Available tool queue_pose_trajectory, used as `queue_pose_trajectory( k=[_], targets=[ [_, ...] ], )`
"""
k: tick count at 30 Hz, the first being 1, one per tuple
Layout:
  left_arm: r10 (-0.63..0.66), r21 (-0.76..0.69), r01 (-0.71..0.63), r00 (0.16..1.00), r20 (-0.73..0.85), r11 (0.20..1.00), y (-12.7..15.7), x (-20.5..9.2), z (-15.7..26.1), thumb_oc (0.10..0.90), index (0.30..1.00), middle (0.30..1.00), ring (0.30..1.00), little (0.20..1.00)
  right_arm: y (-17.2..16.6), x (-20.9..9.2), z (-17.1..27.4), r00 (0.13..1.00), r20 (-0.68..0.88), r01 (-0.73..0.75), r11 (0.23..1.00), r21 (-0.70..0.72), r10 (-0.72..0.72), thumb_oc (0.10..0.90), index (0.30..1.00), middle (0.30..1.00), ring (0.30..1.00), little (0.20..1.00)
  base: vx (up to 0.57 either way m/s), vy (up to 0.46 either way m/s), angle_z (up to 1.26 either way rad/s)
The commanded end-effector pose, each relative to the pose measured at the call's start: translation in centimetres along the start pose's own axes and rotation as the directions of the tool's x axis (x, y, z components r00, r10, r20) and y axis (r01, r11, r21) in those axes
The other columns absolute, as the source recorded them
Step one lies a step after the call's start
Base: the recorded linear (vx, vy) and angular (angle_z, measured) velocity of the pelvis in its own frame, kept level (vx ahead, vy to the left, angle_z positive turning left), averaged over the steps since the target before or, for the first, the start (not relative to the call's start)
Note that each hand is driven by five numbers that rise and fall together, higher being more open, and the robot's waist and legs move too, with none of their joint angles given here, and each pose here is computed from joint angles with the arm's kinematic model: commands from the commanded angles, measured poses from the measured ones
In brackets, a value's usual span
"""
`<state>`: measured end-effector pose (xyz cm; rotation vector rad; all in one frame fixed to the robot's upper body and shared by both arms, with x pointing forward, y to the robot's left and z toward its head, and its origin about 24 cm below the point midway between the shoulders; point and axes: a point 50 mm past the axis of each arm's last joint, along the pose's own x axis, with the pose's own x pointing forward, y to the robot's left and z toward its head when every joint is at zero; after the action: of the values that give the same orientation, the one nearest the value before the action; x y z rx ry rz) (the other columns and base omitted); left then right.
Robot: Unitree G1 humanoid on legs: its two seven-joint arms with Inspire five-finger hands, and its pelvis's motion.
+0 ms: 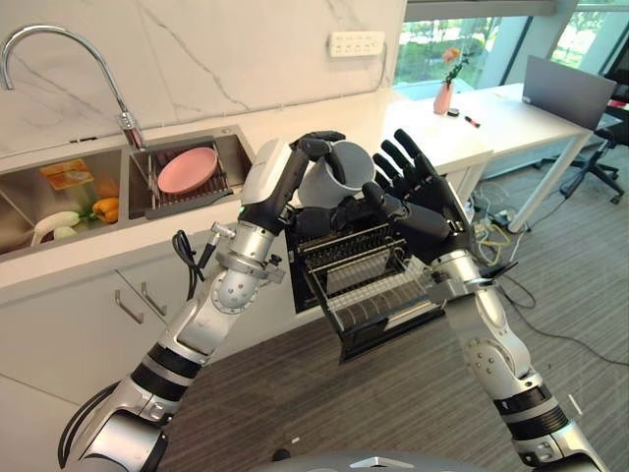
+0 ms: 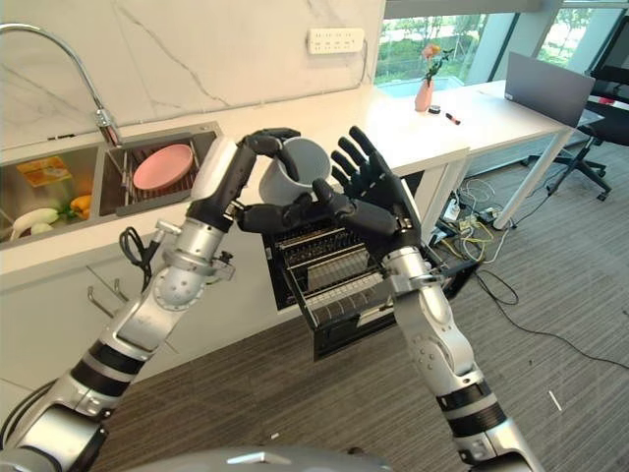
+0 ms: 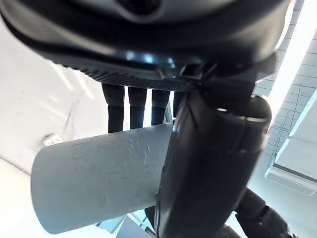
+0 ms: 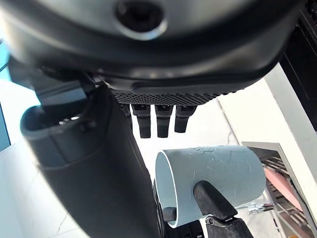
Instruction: Place the dishes in the dishwasher.
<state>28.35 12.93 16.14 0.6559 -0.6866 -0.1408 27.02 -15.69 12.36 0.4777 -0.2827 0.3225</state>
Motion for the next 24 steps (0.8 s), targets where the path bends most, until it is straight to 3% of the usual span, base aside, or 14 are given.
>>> queue_pose_trajectory(
  k=[1, 6, 8, 12, 17, 24],
  targets=[
    [0.241, -0.111, -0.227, 0.961, 0.139, 0.968, 4.0, 2.1, 2.4, 0.4, 0.3, 0.3, 0.3, 0.3, 1.5, 1.3, 6.9, 0.938, 0.323, -0.075, 0.983, -0.168, 0.127, 0.8, 0.9, 0.9, 0.9, 0.9, 0.04, 0.002, 0.02],
    [0.37, -0.19, -0.341, 0.917, 0.147, 0.921, 6.3, 2.2, 2.9, 0.4, 0.3, 0.3, 0.3, 0.3, -0.1, 0.1, 8.1, 0.925, 0.377, 0.083, 0.944, -0.32, 0.047, 0.8, 0.9, 0.9, 0.9, 0.9, -0.01, 0.001, 0.0],
    [0.417, -0.286, -0.37, 0.901, 0.12, 0.884, 6.9, 1.9, 3.0, 0.4, 0.3, 0.3, 0.3, 0.3, -0.1, -0.1, 7.8, 0.935, 0.35, 0.084, 0.92, -0.382, 0.06, 0.8, 0.9, 0.9, 0.9, 0.9, 0.0, 0.0, 0.0],
    [0.442, -0.338, -0.379, 0.887, 0.132, 0.862, 7.3, 1.8, 3.7, 0.4, 0.3, 0.3, 0.3, 0.3, 0.2, 0.2, 6.8, 0.957, 0.276, 0.048, 0.884, -0.466, 0.093, 0.8, 0.9, 0.9, 0.9, 0.9, 0.01, 0.002, 0.0],
    [0.374, -0.411, -0.288, 0.916, 0.145, 0.865, 5.7, 1.7, 4.6, 0.4, 0.3, 0.3, 0.3, 0.3, 0.8, 0.7, 3.5, 0.984, 0.165, 0.001, 0.918, -0.396, 0.069, 0.8, 0.9, 0.9, 0.9, 0.9, 0.01, 0.0, 0.0],
    [0.109, -0.533, -0.019, 0.984, 0.138, 0.846, 0.0, 1.2, 5.4, 0.4, 0.3, 0.3, 0.3, 0.3, 2.6, 2.4, 1.2, 0.992, 0.12, -0.018, 0.969, -0.245, 0.048, 0.8, 0.9, 0.9, 0.9, 0.9, -0.01, -0.006, 0.01]
  ],
)
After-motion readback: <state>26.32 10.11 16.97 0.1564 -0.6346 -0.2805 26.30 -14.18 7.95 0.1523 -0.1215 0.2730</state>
